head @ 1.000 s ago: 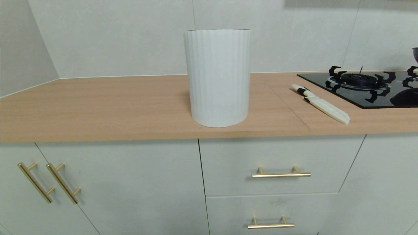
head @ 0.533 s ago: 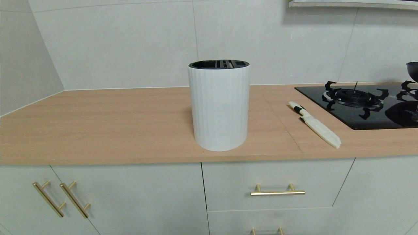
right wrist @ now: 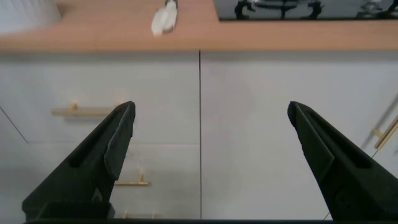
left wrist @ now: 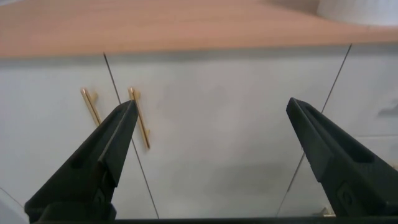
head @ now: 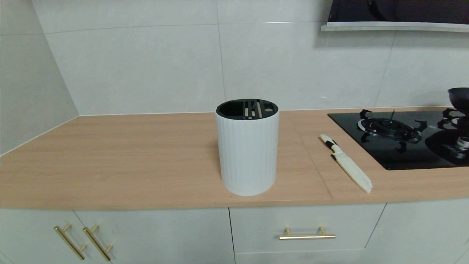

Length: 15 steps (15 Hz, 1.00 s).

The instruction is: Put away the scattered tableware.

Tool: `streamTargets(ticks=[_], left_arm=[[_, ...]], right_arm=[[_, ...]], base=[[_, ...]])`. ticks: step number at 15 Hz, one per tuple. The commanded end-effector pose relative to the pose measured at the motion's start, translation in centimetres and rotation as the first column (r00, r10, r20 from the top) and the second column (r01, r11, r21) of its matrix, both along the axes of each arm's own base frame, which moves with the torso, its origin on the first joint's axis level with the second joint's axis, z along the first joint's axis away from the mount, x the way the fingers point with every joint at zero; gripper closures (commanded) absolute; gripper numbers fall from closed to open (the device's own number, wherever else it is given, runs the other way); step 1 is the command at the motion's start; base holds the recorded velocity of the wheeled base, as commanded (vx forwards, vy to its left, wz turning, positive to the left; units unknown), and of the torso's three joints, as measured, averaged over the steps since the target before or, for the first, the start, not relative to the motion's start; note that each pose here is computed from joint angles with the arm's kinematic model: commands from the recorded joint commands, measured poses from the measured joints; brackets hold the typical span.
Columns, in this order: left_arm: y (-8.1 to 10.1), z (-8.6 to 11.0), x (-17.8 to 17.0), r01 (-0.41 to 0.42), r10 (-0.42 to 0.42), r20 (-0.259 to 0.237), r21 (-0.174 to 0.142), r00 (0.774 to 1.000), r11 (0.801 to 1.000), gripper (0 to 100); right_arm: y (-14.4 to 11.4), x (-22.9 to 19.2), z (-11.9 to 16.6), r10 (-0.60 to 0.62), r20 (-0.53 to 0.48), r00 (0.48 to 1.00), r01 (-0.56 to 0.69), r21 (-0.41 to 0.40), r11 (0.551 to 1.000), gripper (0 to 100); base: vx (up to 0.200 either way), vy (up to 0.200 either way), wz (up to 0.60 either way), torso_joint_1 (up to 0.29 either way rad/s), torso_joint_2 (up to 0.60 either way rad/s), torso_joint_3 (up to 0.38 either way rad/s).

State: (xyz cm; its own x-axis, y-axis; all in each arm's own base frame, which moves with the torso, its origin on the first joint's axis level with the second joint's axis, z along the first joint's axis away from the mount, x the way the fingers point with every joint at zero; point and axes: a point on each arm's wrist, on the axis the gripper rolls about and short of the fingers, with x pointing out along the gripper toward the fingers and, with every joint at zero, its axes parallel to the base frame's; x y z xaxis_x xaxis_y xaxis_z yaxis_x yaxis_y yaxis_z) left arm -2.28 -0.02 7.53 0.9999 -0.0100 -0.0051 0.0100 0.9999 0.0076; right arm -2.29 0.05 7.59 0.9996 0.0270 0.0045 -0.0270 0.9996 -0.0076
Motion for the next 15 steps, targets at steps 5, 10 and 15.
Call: streamTargets(ticks=[5,10,15], left_arm=[[0.00,-0.02,0.01,0.001,-0.001,-0.001,0.000,1.000,1.000,0],[0.00,-0.02,0.01,-0.001,0.001,-0.001,0.000,1.000,1.000,0],[0.00,-0.02,0.01,0.001,-0.001,-0.001,0.000,1.000,1.000,0]], right_arm=[[0.00,0.01,-0.01,0.001,-0.001,1.000,-0.001,0.000,1.000,0],[0.00,0.01,-0.01,0.001,-0.001,1.000,-0.001,0.000,1.000,0],[0.00,0.01,-0.01,0.001,-0.001,1.000,-0.001,0.000,1.000,0]], base=[[0.000,0.000,0.00,0.223,-0.51,-0.284],[0.000,0.000,0.00,0.247,-0.54,-0.297],[0.000,0.000,0.00,0.270,-0.58,-0.312]])
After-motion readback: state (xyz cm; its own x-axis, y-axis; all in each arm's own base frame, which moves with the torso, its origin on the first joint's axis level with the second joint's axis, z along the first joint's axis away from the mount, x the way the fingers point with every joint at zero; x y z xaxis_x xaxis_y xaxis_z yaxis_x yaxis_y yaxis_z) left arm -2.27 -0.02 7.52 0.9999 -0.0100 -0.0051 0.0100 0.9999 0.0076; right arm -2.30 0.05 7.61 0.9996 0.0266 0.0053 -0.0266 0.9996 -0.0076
